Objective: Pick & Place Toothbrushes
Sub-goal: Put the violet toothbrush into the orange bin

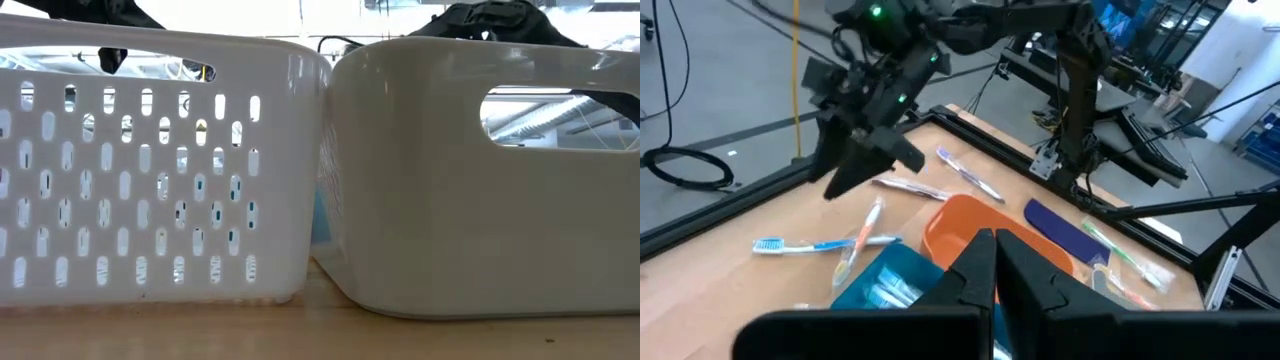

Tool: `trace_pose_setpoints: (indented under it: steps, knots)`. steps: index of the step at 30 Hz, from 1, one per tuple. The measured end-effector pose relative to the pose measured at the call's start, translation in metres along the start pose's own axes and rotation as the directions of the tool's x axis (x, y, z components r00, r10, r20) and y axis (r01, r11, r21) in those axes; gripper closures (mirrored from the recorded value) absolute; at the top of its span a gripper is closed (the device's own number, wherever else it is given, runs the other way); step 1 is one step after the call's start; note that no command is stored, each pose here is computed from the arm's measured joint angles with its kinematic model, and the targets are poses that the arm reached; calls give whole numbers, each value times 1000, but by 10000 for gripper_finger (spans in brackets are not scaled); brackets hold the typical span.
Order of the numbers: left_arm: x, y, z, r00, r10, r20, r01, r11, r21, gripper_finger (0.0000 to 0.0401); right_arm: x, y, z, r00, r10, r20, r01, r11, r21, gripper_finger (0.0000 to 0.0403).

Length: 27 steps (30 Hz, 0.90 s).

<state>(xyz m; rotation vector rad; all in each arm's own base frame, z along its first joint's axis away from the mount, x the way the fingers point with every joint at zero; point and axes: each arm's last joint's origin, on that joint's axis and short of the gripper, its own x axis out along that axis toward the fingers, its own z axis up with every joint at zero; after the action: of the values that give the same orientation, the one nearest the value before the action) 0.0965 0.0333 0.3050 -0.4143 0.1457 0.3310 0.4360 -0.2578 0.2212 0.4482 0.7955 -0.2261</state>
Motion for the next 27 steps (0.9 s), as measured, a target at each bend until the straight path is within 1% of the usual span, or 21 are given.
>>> trace_pose_setpoints:
  steps: [3, 8, 12, 17, 20, 23, 25, 27]
  knots:
    - [0, 0, 0, 1000, 1, 0, -1, 1000, 2, 391, 3, 5, 0, 1000, 7, -1, -7, 1000, -7, 190]
    - [0, 0, 0, 1000, 7, 3, -7, 1000, 6, 391, 10, 10, -6, 999, 13, -38, -13, 1000, -4, 190]
    - [0, 0, 0, 1000, 15, 7, -15, 1000, 7, 391, 10, 16, -4, 1000, 20, -24, -20, 1000, -13, 190]
    - [1, 1, 1, 999, 47, 19, -47, 999, 2, 391, 15, 28, -2, 999, 35, -1, -35, 999, 26, 190]
    - [6, 2, 3, 998, 57, 25, -55, 997, -44, 391, 18, 41, -1, 998, 55, 20, -55, 998, -30, 190]
    - [20, 6, 1, 995, 91, -36, -93, 993, -76, 391, 12, 52, 6, 994, 76, 79, -67, 992, -111, 190]
    - [34, 8, -1, 993, 70, -95, -78, 994, -79, 391, 4, 60, 14, 985, 86, 147, -64, 987, -150, 190]
    - [47, 10, 1, 993, 31, -110, -40, 996, -78, 391, -12, 65, 21, 981, 76, 181, -47, 986, -162, 190]
